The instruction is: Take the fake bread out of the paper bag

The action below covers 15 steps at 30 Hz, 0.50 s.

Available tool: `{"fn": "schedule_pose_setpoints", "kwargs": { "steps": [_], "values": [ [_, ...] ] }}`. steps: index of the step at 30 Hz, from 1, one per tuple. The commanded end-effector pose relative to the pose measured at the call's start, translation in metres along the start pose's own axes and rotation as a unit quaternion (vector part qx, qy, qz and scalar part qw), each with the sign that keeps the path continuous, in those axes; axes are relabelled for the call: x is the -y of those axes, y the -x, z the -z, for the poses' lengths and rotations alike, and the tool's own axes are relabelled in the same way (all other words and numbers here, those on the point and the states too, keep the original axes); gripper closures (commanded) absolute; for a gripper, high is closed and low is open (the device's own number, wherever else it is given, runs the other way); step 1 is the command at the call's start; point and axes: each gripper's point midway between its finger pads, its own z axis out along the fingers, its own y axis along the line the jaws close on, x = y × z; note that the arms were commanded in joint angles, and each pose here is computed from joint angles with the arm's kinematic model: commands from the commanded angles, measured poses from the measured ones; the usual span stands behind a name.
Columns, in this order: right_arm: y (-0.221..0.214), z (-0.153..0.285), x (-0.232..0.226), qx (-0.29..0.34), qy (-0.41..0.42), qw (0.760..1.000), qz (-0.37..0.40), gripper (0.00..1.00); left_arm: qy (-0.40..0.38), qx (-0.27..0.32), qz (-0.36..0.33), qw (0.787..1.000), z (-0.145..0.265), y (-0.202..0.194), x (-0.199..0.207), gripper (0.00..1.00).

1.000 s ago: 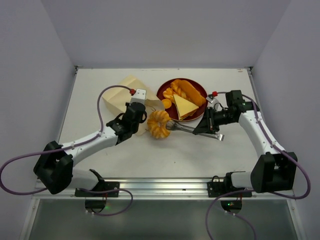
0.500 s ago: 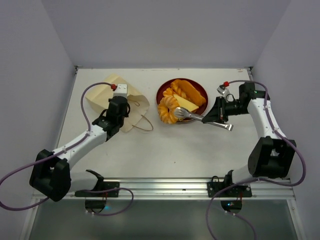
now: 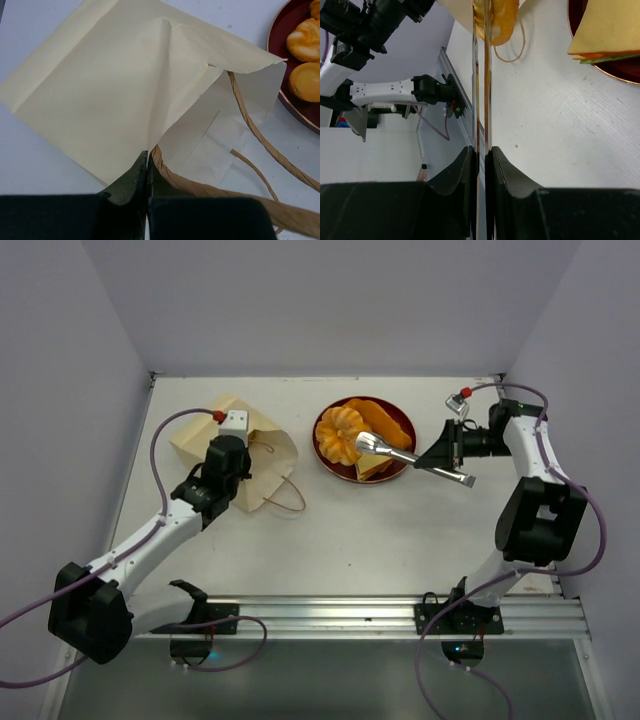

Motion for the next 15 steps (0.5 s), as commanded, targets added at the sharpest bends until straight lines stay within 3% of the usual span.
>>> {"fn": "schedule_pose_setpoints", "kwargs": {
  "steps": [1, 9, 15],
  "values": [
    [-0.008, 0.005, -0.040, -0.002, 0.057, 0.995, -0.078, 1.00, -0.008, 0.006, -0.002, 1.000, 0.008, 0.002, -0.004, 1.00],
    [0.013, 0.006, -0.020, 0.017, 0.052, 0.996, -0.072, 1.00, -0.025, 0.011, 0.007, 1.000, 0.016, 0.002, -0.001, 1.00],
    [0.029, 0.010, -0.020, 0.040, 0.019, 0.999, 0.007, 1.00, -0.030, 0.011, 0.009, 0.999, 0.019, 0.002, -0.001, 1.00]
  ]
}}
